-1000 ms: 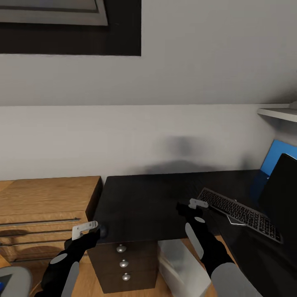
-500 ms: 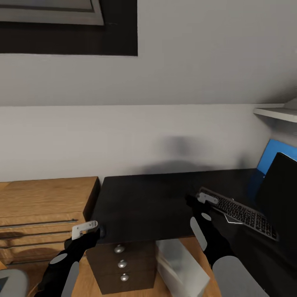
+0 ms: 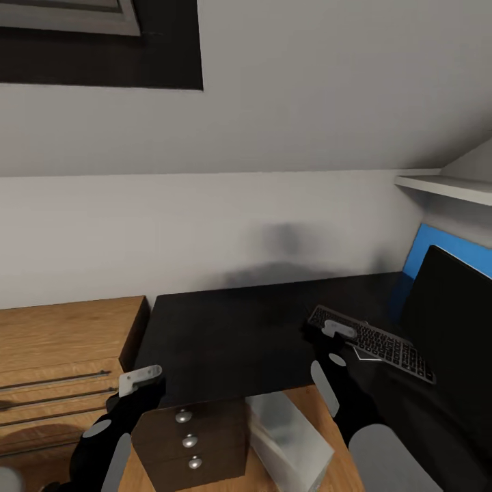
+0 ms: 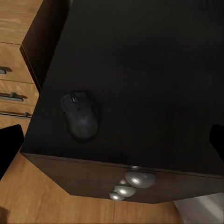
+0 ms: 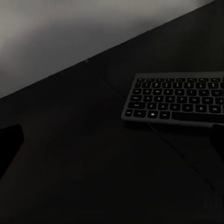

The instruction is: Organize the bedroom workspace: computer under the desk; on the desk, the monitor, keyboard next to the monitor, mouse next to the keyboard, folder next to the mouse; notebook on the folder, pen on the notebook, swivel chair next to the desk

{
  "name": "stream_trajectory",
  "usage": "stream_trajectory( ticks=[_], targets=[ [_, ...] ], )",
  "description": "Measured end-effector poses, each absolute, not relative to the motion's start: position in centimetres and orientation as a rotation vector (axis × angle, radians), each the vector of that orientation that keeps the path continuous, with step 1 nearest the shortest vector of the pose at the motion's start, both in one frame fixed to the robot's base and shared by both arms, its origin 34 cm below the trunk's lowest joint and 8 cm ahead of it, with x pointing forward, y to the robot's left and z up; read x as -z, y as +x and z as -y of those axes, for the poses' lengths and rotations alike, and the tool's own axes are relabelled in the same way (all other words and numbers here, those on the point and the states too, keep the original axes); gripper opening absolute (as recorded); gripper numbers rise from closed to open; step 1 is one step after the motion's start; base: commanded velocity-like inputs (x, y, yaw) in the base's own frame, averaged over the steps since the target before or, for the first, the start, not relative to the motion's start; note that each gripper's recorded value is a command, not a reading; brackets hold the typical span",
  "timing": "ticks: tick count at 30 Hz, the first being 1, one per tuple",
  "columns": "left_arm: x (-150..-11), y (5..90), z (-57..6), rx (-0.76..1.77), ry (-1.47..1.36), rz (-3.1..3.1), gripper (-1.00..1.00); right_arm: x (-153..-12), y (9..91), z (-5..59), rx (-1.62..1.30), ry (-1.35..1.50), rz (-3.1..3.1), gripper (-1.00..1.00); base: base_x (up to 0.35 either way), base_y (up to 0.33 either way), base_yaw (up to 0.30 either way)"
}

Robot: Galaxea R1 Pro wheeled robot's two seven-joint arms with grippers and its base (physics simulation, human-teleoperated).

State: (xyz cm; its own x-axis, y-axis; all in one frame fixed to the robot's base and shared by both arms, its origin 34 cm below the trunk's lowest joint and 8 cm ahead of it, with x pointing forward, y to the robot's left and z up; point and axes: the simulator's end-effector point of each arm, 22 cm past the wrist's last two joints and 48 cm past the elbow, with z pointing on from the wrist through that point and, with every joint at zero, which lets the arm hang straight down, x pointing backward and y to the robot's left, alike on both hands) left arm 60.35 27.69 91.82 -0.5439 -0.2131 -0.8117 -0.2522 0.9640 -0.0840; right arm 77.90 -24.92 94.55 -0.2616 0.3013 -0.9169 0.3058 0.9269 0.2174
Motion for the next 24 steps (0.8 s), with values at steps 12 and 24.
stream_trajectory(
  ticks=[12,24],
  targets=[
    [-91.81,60.34,-27.71,-0.054,-0.325,-2.164,1.00,-94.68,77.99,23.74,-0.009,0.414,-1.860,1.00,0.000,0.000,-0.002],
    [-91.77,60.27,-28.29,-0.063,-0.337,-2.163,1.00,-94.71,78.00,23.68,-0.009,0.410,-1.859,1.00,0.000,0.000,0.000]
  ],
)
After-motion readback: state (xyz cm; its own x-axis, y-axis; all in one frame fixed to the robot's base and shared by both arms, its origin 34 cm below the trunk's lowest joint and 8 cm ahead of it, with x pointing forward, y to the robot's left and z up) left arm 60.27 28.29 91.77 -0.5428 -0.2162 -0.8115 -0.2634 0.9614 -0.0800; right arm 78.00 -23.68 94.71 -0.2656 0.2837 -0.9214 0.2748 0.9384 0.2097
